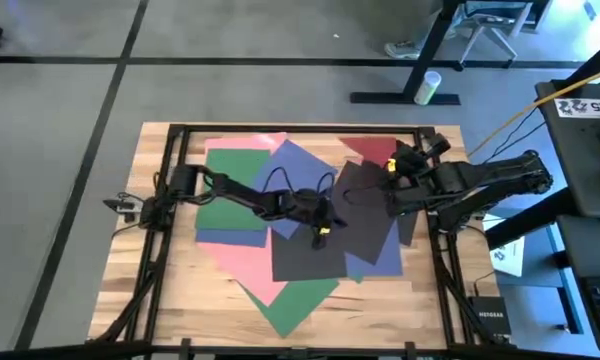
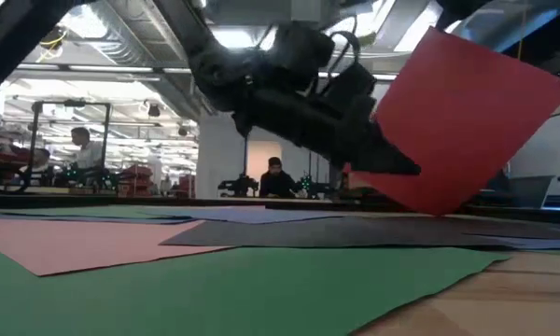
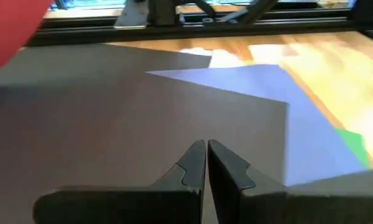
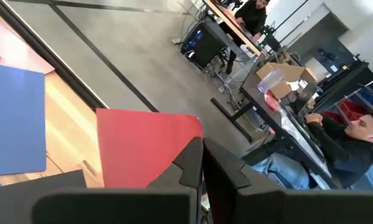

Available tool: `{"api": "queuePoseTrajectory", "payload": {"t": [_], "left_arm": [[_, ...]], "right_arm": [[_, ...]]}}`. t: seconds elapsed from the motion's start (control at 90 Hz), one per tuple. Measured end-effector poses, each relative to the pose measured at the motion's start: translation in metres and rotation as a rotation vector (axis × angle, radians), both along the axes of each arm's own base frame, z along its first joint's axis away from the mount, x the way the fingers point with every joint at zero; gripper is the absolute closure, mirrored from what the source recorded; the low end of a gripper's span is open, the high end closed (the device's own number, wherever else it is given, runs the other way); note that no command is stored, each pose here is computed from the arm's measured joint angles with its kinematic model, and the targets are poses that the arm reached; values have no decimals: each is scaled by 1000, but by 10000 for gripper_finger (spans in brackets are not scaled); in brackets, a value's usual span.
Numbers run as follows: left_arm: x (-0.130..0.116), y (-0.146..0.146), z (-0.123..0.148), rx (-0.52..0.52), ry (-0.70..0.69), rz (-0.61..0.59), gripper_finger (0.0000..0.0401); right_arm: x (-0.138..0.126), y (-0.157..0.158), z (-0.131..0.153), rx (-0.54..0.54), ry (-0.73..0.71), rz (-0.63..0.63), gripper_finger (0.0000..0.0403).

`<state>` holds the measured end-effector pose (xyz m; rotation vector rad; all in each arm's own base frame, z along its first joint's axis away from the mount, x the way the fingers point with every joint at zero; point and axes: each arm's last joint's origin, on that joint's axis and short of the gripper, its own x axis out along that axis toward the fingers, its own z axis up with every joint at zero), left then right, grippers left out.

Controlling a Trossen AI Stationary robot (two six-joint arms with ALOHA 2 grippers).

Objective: Organize paper
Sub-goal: Move the red paper to the bottom right of the table

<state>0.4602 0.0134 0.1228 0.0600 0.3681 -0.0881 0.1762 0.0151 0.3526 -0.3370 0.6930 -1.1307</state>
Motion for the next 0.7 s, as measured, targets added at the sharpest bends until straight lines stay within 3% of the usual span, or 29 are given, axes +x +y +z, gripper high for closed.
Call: {"api": "queuePoseTrajectory", "payload": {"t": [0.533, 0.7], "left_arm": [[1, 54, 2, 118, 62, 80, 400], [9, 50, -23, 96, 135, 33, 400]], "right_arm": [[-1, 0, 2, -17, -16, -1, 403], [-1, 0, 2, -18, -16, -1, 403]]}}
